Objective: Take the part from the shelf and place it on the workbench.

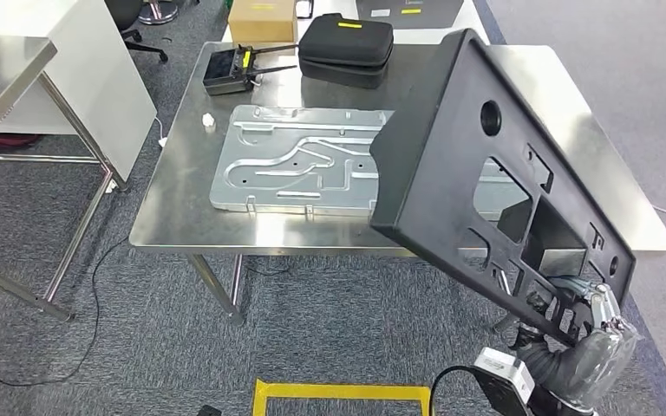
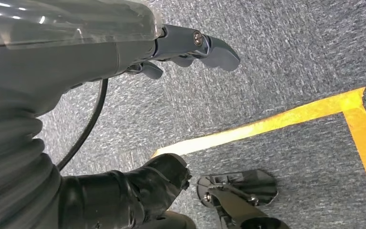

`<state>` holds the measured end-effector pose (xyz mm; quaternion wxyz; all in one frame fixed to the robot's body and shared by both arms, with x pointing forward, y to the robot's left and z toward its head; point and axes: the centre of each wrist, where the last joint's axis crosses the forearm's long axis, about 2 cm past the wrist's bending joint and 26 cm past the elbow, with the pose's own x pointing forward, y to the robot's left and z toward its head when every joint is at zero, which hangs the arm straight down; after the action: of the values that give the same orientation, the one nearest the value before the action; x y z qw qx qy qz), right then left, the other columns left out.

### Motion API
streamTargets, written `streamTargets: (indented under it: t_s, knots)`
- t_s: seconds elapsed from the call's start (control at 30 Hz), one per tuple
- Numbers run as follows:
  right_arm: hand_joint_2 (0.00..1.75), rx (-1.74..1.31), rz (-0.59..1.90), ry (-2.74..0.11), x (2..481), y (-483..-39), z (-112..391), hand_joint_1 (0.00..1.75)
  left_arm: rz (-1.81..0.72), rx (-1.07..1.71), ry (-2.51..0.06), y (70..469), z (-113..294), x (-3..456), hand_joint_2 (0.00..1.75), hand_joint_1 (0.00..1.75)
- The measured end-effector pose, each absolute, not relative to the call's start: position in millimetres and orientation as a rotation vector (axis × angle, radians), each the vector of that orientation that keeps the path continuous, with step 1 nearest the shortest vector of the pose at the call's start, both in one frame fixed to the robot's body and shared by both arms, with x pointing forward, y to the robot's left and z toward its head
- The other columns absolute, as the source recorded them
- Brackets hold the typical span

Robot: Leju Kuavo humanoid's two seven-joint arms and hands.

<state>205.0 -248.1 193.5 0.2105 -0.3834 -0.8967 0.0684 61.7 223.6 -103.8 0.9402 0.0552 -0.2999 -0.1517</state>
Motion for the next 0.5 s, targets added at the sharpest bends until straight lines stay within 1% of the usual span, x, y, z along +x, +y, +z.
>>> streamTargets:
  t_s: [0.5]
  knots:
    - [1.75, -1.035, 0.216, -2.558, 223.4, -236.8, 209.8, 1.75, -0.332, 0.098, -0.615, 220.7, -102.5, 68.4, 1.75, 0.0]
